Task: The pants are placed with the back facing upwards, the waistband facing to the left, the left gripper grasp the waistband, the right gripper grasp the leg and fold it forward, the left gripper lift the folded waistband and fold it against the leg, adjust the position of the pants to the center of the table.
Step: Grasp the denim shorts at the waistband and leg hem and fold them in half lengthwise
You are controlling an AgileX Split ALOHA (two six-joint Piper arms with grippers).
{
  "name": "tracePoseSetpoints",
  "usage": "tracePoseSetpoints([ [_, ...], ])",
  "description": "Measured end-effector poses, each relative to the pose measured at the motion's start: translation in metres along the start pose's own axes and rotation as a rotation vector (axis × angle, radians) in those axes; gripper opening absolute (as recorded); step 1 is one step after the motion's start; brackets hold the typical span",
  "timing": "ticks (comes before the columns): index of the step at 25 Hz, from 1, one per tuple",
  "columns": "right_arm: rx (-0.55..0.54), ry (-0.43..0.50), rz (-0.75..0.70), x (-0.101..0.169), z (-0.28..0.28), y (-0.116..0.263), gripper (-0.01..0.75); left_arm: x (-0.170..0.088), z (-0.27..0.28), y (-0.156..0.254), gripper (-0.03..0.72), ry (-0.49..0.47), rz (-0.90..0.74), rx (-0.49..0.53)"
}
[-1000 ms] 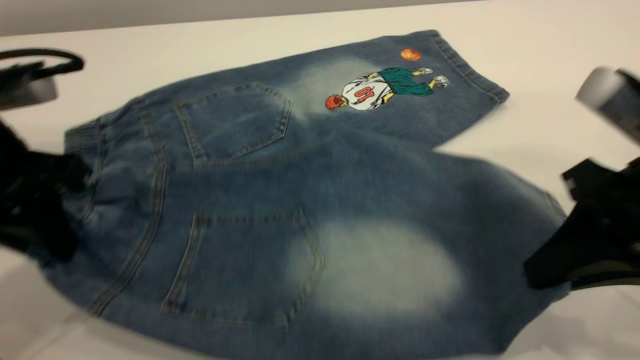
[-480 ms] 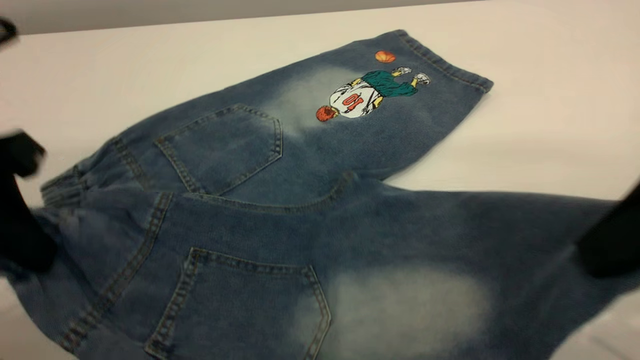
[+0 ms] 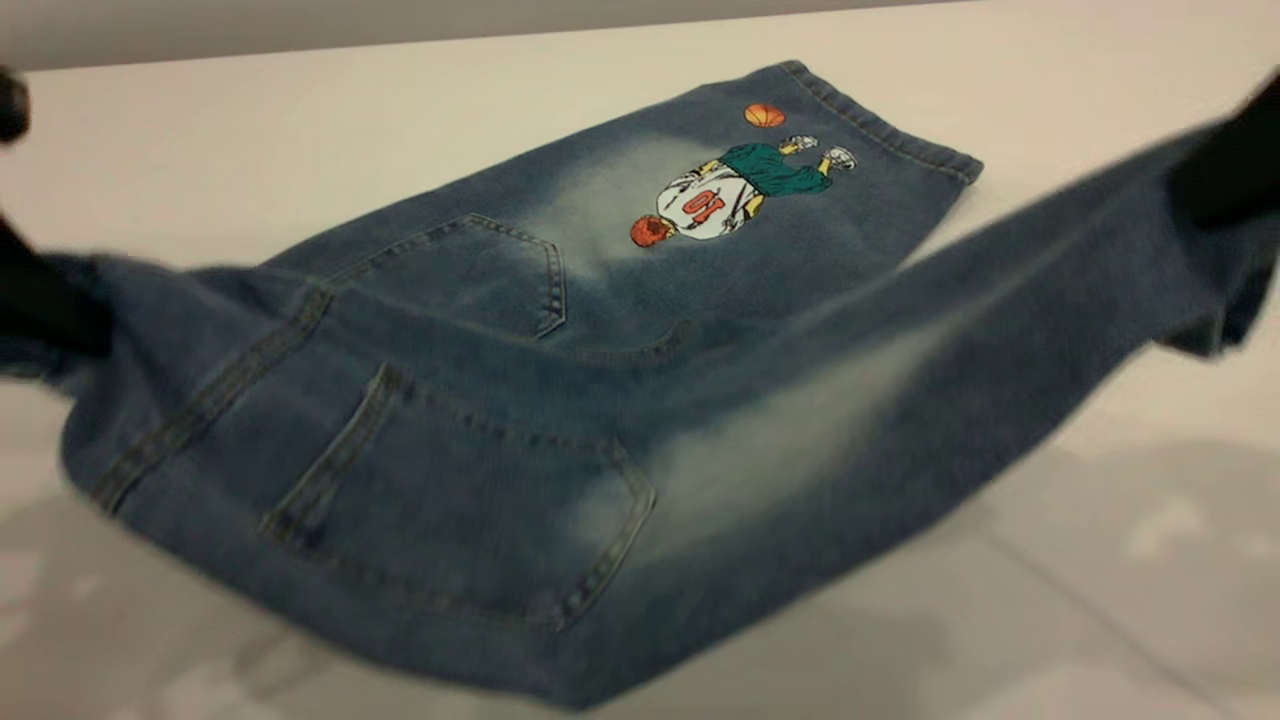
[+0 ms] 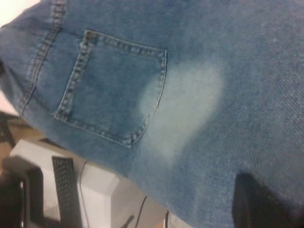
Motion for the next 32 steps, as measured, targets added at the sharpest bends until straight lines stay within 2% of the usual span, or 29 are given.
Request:
tracePoseSetpoints([
  [6,-0.043,0.021,-0.018,0.000,-0.012,-0.047,0.026,-0.011,0.002,-0.028,0.150,0.072,0.154,-0.151],
  [10,-0.010,0.019,-0.048,0.000,-0.027,-0.071,0.026,-0.012,0.005,-0.049,0.150,0.106,0.284,-0.261],
  [16,0.028,-0.031,-0.111,0.005,-0.051,-0.105,0.026,-0.005,0.001,-0.067,0.150,0.117,0.477,-0.343],
  [24,0.015,-0.128,-0.214,0.014,-0.078,-0.150,0.026,0.023,-0.015,-0.082,0.150,0.053,0.754,-0.430],
  [32,-0.005,-0.164,-0.315,0.004,-0.110,-0.184,0.026,0.051,-0.024,-0.094,0.150,-0.054,0.889,-0.531],
])
Point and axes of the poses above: a point on each arm's last joint axis where the gripper is mounted, z pointing back along that axis away from the gripper, x along the wrist's bending axis when the last joint is at zero, y = z × x, the point moved 9 cm from there along -z, pointing out along that axis toward the gripper, and after that the axes turned 8 degrees about -z, right-handed, at the moved point
